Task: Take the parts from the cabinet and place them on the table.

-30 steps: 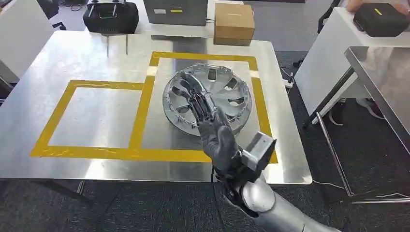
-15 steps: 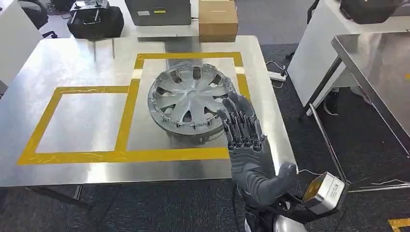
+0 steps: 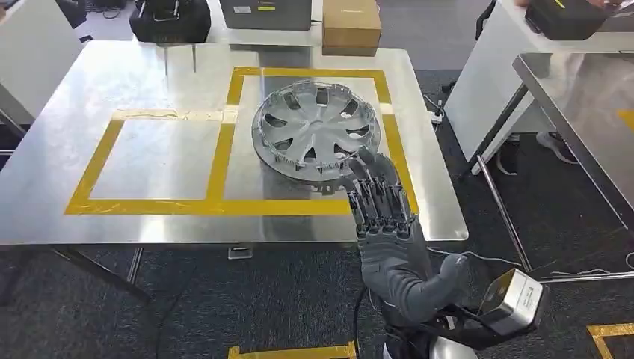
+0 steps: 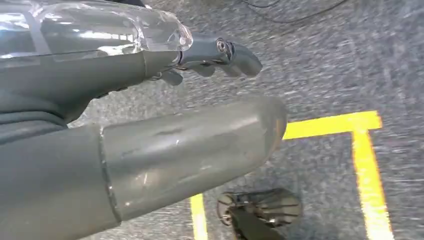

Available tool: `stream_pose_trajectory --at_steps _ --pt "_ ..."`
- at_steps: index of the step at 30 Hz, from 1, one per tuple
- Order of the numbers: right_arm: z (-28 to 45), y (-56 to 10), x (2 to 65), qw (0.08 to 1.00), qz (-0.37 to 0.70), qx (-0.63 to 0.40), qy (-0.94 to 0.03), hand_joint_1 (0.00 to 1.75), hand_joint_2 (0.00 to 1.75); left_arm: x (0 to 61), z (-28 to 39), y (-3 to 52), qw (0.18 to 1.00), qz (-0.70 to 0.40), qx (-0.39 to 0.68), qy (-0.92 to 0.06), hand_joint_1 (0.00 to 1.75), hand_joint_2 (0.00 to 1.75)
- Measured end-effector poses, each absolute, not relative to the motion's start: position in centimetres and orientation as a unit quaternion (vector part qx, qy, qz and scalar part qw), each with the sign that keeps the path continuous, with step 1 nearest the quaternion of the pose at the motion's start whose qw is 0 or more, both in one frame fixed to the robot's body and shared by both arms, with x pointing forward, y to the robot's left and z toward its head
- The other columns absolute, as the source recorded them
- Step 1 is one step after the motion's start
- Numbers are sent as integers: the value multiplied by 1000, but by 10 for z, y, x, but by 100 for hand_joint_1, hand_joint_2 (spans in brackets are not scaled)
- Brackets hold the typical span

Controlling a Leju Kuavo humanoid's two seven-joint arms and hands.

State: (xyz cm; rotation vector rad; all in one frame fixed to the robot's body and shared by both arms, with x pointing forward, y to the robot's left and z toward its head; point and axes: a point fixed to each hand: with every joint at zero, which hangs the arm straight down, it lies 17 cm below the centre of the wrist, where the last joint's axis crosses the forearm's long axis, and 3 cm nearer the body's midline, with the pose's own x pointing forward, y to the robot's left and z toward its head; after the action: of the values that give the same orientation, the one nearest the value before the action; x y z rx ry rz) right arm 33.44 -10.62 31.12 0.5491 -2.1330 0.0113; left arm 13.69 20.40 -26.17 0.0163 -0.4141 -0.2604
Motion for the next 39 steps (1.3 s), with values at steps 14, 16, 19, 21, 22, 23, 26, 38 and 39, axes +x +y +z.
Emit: stream_pose_trajectory --at_steps 14,16,19,21,22,23,26,38,39 --pt "315 -95 342 449 2 229 -864 0 0 128 -266 215 975 -135 -4 -175 0 0" --pt "313 -94 342 452 2 228 -863 0 0 128 -266 219 975 -136 -1 -175 0 0" --pt "311 -96 344 454 -2 221 -863 0 0 127 -267 224 976 -136 2 -169 0 0" --pt "309 -101 345 453 -14 211 -866 0 0 127 -268 227 977 -136 5 -165 0 0" --pt "307 -104 344 454 -22 205 -867 0 0 128 -268 230 976 -136 9 -167 0 0" --pt "303 -108 344 457 -33 199 -867 0 0 130 -267 234 975 -136 14 -174 0 0" --pt "290 -123 346 471 -61 178 -862 0 0 136 -266 239 972 -132 20 -193 0 0" --pt "94 -212 404 665 -138 95 -727 0 0 142 -263 222 971 -123 23 -203 0 0" --pt "60 -219 407 697 -142 93 -696 0 0 140 -264 221 971 -128 22 -198 0 0"
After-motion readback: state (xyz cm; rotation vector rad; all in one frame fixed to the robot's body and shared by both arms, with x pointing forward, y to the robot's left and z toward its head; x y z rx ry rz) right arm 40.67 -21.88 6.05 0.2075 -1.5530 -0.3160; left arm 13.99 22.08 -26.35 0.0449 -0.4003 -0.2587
